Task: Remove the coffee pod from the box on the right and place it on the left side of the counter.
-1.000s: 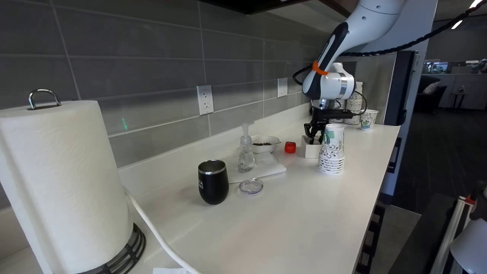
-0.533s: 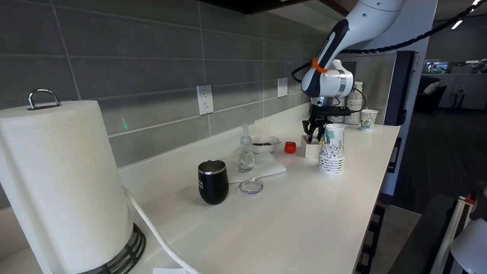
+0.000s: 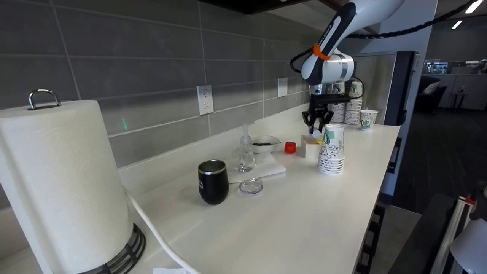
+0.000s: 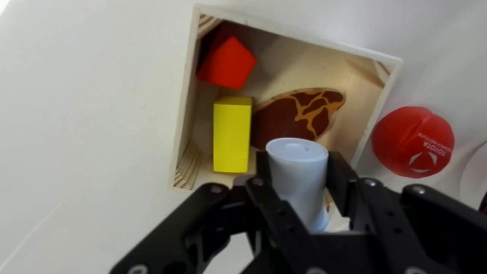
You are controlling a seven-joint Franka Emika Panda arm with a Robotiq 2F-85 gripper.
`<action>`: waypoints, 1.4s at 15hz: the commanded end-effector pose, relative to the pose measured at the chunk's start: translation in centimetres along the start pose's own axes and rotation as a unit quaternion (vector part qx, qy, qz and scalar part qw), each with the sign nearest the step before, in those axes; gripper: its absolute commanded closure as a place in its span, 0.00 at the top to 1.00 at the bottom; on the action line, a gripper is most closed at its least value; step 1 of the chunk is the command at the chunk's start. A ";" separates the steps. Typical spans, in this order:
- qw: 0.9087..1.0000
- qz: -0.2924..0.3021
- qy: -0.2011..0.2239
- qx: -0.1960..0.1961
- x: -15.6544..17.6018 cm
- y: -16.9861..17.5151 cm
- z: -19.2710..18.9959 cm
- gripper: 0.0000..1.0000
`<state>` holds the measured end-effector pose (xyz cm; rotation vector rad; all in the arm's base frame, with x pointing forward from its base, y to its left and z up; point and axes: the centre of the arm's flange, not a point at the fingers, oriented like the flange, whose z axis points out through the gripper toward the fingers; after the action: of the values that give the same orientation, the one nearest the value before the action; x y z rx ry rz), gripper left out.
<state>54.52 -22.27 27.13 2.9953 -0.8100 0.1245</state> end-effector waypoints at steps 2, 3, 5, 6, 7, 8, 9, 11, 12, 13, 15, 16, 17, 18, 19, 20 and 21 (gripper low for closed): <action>1.000 -0.023 -0.007 -0.007 -3.3 -1.7 -5.6 0.16; 0.999 -0.031 0.001 -0.012 -3.9 -2.2 -6.3 0.16; 0.998 -0.049 0.021 -0.011 -4.4 -3.1 -7.1 0.16; 0.998 -0.055 0.028 -0.010 -4.4 -3.6 -7.2 0.16; 0.998 -0.059 0.033 -0.005 -4.3 -4.0 -6.9 0.16; 0.998 -0.059 0.036 0.001 -4.1 -4.4 -6.5 0.16; 0.997 -0.059 0.040 0.005 -3.9 -4.8 -6.0 0.16; 0.997 -0.058 0.046 0.014 -3.4 -5.4 -4.5 0.16; 0.997 -0.058 0.046 0.017 -3.3 -5.6 -4.0 0.16; 0.997 -0.059 0.044 0.020 -3.3 -5.8 -3.6 0.16; 0.996 -0.072 0.037 0.030 -4.1 -6.8 -3.2 0.16; 0.995 -0.084 0.033 0.034 -4.8 -7.7 -3.4 0.16; 0.994 -0.095 0.029 0.034 -5.5 -8.4 -3.5 0.16; 0.993 -0.110 0.023 0.034 -6.6 -9.4 -3.9 0.16; 0.992 -0.123 0.019 0.032 -7.4 -10.3 -4.0 0.16; 0.991 -0.133 0.014 0.027 -8.4 -11.3 -4.4 0.16; 0.989 -0.145 0.012 0.023 -9.5 -12.2 -4.8 0.16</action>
<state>54.36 -9.96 29.37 3.0968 -0.4602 0.1953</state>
